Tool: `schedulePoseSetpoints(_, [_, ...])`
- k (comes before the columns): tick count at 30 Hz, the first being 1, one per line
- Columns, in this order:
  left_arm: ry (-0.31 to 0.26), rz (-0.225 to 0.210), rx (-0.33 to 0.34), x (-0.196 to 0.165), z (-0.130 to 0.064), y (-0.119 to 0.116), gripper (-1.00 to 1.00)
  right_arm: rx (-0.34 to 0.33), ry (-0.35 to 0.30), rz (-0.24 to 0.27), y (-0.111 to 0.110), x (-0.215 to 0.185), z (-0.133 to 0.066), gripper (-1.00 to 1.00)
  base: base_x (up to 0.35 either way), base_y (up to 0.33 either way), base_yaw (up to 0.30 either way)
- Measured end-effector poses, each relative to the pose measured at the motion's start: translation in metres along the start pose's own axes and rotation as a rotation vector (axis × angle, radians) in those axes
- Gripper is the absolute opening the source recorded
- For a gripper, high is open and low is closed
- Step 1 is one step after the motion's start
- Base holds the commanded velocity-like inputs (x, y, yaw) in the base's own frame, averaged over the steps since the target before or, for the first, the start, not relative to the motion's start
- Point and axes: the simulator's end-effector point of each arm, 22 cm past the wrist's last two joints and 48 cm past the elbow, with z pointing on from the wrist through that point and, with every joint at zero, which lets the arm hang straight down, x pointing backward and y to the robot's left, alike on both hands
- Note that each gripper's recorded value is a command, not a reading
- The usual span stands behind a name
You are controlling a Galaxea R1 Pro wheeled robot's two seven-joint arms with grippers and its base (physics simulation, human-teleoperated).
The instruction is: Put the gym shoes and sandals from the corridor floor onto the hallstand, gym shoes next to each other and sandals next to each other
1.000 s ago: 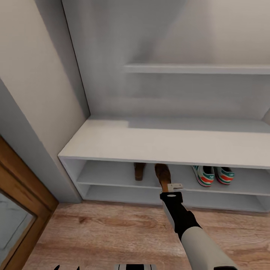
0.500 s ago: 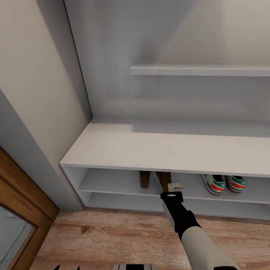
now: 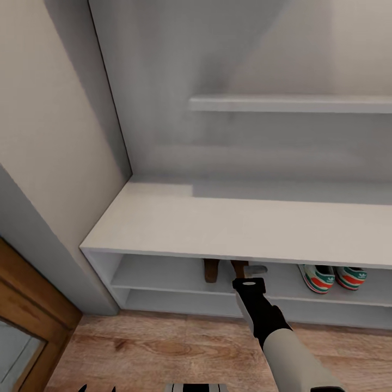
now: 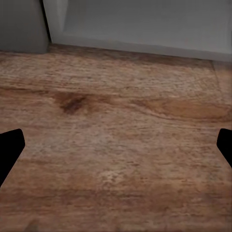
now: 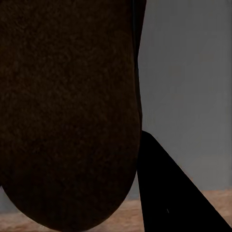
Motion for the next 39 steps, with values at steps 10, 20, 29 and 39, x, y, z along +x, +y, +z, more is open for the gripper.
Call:
schedulePoseSetpoints(10, [0.0, 0.0, 0.0, 0.0, 0.0, 0.0001, 1.0, 0.006, 0.0, -0.01, -0.0015, 0.0, 0.0001, -1.0, 0.119, 0.071, 0.0])
schedulePoseSetpoints(20, [0.0, 0.0, 0.0, 0.0, 0.0, 0.0002, 1.0, 0.003, -0.001, -0.009, -0.0009, -0.0001, 0.0001, -1.0, 0.003, 0.002, 0.0])
schedulePoseSetpoints(29, [0.0, 0.0, 0.0, 0.0001, 0.0, 0.0001, 1.0, 0.007, -0.001, -0.016, -0.0018, -0.0003, 0.0003, -1.0, 0.0, 0.064, 0.0])
schedulePoseSetpoints(39, [0.001, 0.0, 0.0, 0.0002, 0.0001, 0.0001, 1.0, -0.004, 0.008, 0.008, 0.001, 0.0036, 0.0009, 1.0, 0.0, 0.002, 0.0])
